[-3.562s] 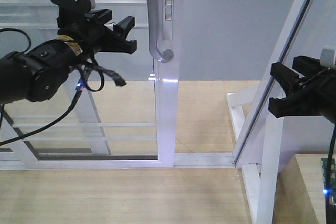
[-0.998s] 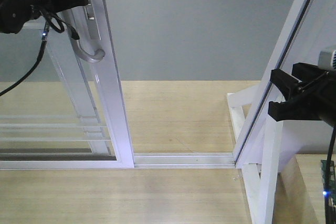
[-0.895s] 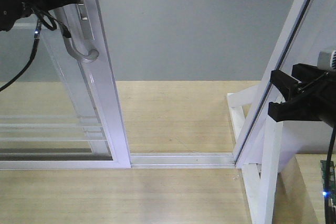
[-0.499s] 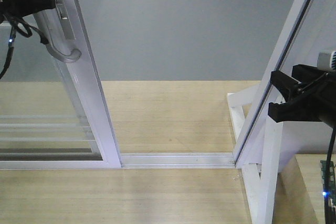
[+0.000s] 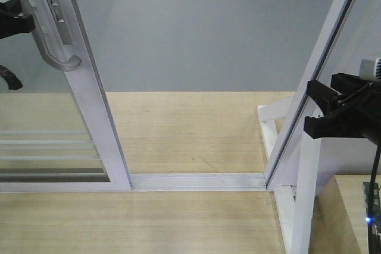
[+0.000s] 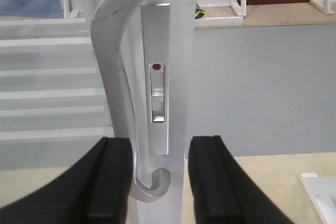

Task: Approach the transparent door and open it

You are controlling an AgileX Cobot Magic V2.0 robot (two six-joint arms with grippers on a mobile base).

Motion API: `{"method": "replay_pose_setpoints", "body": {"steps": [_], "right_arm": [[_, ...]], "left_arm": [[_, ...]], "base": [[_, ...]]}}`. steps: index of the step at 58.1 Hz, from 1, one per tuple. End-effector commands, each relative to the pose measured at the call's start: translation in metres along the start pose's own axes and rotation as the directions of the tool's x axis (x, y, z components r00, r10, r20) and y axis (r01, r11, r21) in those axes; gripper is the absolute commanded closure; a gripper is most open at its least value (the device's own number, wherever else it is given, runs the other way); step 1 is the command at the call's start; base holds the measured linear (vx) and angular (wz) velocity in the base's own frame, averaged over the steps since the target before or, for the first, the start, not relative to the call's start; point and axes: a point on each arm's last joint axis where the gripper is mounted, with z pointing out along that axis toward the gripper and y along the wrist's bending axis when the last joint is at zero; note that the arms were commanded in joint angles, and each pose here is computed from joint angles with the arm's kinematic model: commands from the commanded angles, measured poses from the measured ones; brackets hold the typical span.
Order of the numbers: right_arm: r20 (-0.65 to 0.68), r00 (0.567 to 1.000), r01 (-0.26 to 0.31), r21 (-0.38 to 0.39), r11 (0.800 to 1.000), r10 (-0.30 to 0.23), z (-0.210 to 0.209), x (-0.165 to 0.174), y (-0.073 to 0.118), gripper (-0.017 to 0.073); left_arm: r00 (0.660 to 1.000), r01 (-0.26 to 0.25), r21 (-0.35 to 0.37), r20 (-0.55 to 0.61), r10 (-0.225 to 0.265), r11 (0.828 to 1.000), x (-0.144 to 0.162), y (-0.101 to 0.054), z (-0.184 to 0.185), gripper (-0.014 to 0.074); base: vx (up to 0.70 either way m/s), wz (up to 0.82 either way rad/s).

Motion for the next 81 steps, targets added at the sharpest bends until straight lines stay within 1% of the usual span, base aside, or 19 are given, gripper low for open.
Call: {"method": "replay_pose_setpoints", "body": {"steps": [1,6,11,18,26,32,36,40,43,48,52,53,56,60,62,66,77,81], "right_arm": [[0.117,0.993,0.006,-0.002,1.0,-0.005,-0.005,-0.019,0.0,0.0239],[0.117,0.993,0.006,-0.002,1.0,-0.005,-0.005,-0.019,0.0,0.0239],[0.117,0.993,0.006,-0.002,1.0,-0.005,-0.005,-0.019,0.0,0.0239],[0.117,0.993,0.006,-0.002,1.0,-0.005,-0.005,-0.019,0.0,0.0239],[0.117,0.993,0.006,-0.002,1.0,-0.005,-0.005,-0.019,0.0,0.0239],[0.117,0.993,0.006,-0.002,1.0,-0.005,-0.005,-0.019,0.0,0.0239],[0.117,0.993,0.006,-0.002,1.0,-0.005,-0.005,-0.019,0.0,0.0239],[0.118,0.993,0.006,-0.002,1.0,-0.005,-0.005,-0.019,0.0,0.0239],[0.117,0.993,0.006,-0.002,1.0,-0.005,-0.005,-0.019,0.0,0.0239],[0.116,0.993,0.006,-0.002,1.0,-0.005,-0.005,-0.019,0.0,0.0239],[0.112,0.994,0.006,-0.002,1.0,-0.005,-0.005,-0.018,0.0,0.0239],[0.112,0.994,0.006,-0.002,1.0,-0.005,-0.005,-0.018,0.0,0.0239],[0.112,0.994,0.006,-0.002,1.0,-0.005,-0.005,-0.018,0.0,0.0239],[0.112,0.994,0.006,-0.002,1.0,-0.005,-0.005,-0.018,0.0,0.0239],[0.112,0.994,0.006,-0.002,1.0,-0.005,-0.005,-0.018,0.0,0.0239],[0.112,0.994,0.006,-0.002,1.0,-0.005,-0.005,-0.018,0.0,0.0239],[0.111,0.994,0.006,-0.001,1.0,-0.005,-0.005,-0.018,0.0,0.0239],[0.111,0.994,0.006,-0.001,1.0,-0.005,-0.005,-0.018,0.0,0.0239]], "left_arm": [[0.983,0.007,0.01,0.183,-0.008,1.0,-0.024,-0.001,-0.034,0.0206],[0.975,0.023,0.012,0.219,-0.025,1.0,-0.021,-0.001,-0.058,0.0206],[0.97,0.018,0.01,0.241,-0.02,1.0,-0.018,-0.001,-0.077,0.0206],[0.962,0.018,0.009,0.273,-0.02,1.0,-0.018,-0.001,-0.094,0.0206],[0.954,0.018,0.009,0.298,-0.02,1.0,-0.021,-0.001,-0.102,0.0206],[0.956,0.01,0.005,0.292,-0.011,1.0,-0.021,-0.001,-0.103,0.0209],[0.96,0.012,0.005,0.279,-0.013,1.0,-0.018,-0.001,-0.104,0.0226],[0.96,0.032,0.011,0.278,-0.034,0.999,-0.011,-0.001,-0.108,0.027],[0.958,0.045,0.015,0.284,-0.048,0.999,-0.004,-0.001,-0.116,0.0331],[0.953,0.044,0.016,0.299,-0.047,0.999,0.01,-0.001,-0.129,0.0458],[0.949,0.041,0.015,0.312,-0.044,0.999,0.026,-0.002,-0.143,0.0589],[0.949,0.039,0.014,0.314,-0.041,0.999,0.029,-0.002,-0.145,0.0602],[0.943,0.03,0.012,0.331,-0.033,0.999,0.041,-0.002,-0.156,0.0602],[0.935,0.031,0.012,0.354,-0.033,0.999,0.057,-0.002,-0.169,0.0602],[0.925,0.031,0.013,0.38,-0.033,0.999,0.064,-0.002,-0.177,0.0601],[0.914,0.024,0.01,0.404,-0.026,1.0,0.08,-0.003,-0.186,0.06],[0.907,0.018,0.006,0.421,-0.019,1.0,0.132,-0.003,-0.194,0.0599],[0.899,0.016,0.005,0.438,-0.016,1.0,0.15,-0.004,-0.196,0.0599]], "base": [[0.0,0.0],[0.0,0.0],[0.0,0.0],[0.0,0.0],[0.0,0.0],[0.0,0.0],[0.0,0.0],[0.0,0.0],[0.0,0.0],[0.0,0.0],[0.0,0.0],[0.0,0.0],[0.0,0.0],[0.0,0.0],[0.0,0.0],[0.0,0.0],[0.0,0.0],[0.0,0.0]]}}
